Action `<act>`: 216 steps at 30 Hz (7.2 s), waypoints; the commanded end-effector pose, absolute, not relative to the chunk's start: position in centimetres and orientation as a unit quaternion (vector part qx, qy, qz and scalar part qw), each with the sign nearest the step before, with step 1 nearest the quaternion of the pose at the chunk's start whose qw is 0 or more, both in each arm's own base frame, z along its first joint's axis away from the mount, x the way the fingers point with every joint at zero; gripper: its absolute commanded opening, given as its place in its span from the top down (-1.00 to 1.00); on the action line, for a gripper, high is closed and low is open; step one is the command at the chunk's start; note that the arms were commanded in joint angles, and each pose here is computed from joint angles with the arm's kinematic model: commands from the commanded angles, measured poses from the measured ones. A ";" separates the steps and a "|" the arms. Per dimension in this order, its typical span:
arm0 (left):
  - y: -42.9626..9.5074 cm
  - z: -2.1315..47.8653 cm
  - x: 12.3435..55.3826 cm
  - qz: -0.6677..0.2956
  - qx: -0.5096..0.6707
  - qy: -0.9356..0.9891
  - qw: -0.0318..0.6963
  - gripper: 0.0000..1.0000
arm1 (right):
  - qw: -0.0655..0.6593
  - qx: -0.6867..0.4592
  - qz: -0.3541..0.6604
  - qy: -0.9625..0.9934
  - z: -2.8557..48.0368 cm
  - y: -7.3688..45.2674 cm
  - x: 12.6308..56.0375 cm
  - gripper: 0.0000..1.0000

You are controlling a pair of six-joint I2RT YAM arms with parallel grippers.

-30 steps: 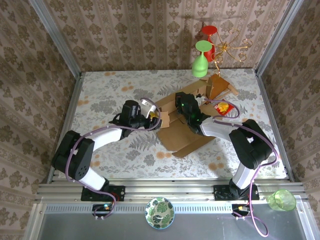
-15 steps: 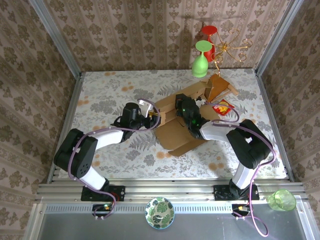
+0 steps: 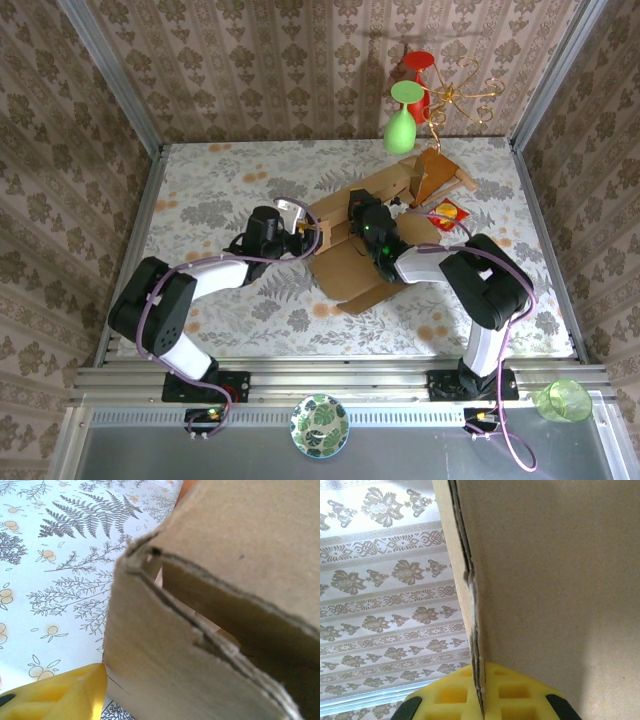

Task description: Fold the paper box

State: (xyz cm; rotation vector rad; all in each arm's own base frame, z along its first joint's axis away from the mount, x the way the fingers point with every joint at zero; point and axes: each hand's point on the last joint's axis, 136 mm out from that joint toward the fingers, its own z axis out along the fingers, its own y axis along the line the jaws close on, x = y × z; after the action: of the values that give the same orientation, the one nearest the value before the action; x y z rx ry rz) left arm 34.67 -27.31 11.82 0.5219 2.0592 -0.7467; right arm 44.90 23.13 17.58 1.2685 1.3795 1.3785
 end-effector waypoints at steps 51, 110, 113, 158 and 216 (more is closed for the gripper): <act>-21.7 12.6 34.8 -0.329 0.155 0.828 0.427 -0.26 | 0.369 0.565 0.457 0.580 16.2 23.3 44.5 1.00; -27.1 18.1 31.4 -0.477 0.178 0.811 0.289 -0.15 | 0.397 0.540 0.507 0.542 14.9 23.5 46.6 1.00; -26.6 16.7 30.6 -0.443 0.195 0.824 0.295 -0.20 | 0.397 0.541 0.507 0.541 15.0 23.4 46.6 1.00; -29.4 13.8 32.0 -0.385 0.233 0.810 0.375 -0.13 | 0.390 0.536 0.507 0.551 15.0 23.6 45.8 1.00; -25.3 12.6 31.4 -0.373 0.271 0.803 0.377 0.15 | 0.389 0.520 0.529 0.546 14.9 23.9 46.2 1.00</act>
State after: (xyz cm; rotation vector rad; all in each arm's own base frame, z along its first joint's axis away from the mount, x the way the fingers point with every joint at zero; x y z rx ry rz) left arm 31.04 -24.90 11.84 0.6885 2.0956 -0.9584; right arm 46.31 23.94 16.68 1.3250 1.3515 1.3686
